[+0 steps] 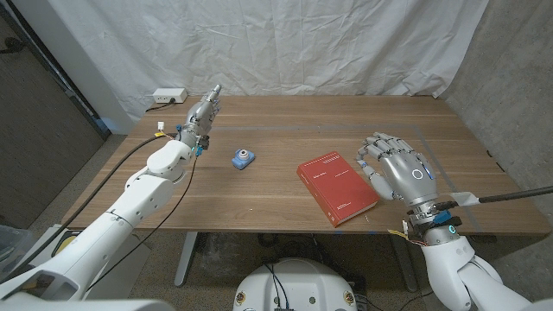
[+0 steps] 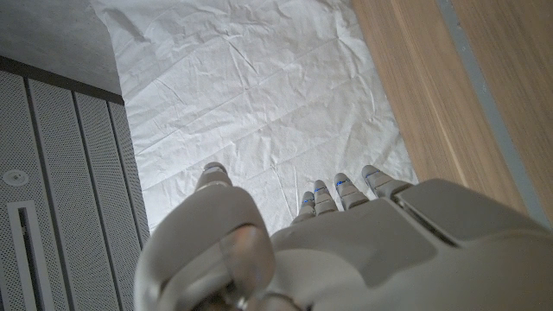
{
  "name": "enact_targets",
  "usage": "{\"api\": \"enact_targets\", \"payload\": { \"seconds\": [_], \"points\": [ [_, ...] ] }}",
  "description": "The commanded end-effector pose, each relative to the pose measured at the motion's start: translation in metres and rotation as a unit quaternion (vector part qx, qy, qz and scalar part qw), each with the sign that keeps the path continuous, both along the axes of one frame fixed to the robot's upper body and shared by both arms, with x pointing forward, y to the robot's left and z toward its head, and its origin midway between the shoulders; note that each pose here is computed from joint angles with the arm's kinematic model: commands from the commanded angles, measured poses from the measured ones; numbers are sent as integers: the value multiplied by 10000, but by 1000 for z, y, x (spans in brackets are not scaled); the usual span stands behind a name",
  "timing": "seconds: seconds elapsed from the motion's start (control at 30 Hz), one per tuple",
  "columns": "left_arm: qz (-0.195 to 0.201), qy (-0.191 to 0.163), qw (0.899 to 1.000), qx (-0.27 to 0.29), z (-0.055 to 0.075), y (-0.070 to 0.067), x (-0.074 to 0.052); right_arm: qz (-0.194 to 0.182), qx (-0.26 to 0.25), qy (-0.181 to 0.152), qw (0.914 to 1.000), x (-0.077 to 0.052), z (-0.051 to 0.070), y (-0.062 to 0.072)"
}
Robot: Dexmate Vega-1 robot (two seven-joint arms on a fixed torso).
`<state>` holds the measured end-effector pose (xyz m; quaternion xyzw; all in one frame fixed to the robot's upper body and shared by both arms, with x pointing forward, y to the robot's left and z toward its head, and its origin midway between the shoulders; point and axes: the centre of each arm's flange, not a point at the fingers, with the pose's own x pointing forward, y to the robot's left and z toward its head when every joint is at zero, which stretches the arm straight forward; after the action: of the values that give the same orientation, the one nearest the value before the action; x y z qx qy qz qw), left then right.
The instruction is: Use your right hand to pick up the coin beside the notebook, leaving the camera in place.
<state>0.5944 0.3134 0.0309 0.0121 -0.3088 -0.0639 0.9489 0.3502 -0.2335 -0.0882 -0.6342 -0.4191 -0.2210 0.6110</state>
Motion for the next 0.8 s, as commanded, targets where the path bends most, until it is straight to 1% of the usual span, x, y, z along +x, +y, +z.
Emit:
{"api": "enact_targets", "payload": {
  "seconds": [0.03,0.13,0.2,0.37,0.57,0.7,0.8],
  "points": [
    [28,44,10000,68,1,8,-1,95,132,-151,9998,-12,25,6],
    [30,70,9999,104,0,10,-4,146,163,-178,9996,-11,29,7],
    [85,62,9999,112,1,14,-8,191,134,-217,9995,-10,31,9],
    [133,83,9998,127,1,20,-11,282,152,-242,9992,-9,36,12],
    [81,88,9999,105,-1,21,-7,299,141,-251,9991,-8,38,15],
    [36,70,9999,123,5,20,-3,229,86,-288,9993,-9,36,18],
    [20,5,9999,149,10,19,-2,197,117,-300,9993,-11,35,18]
  ]
}}
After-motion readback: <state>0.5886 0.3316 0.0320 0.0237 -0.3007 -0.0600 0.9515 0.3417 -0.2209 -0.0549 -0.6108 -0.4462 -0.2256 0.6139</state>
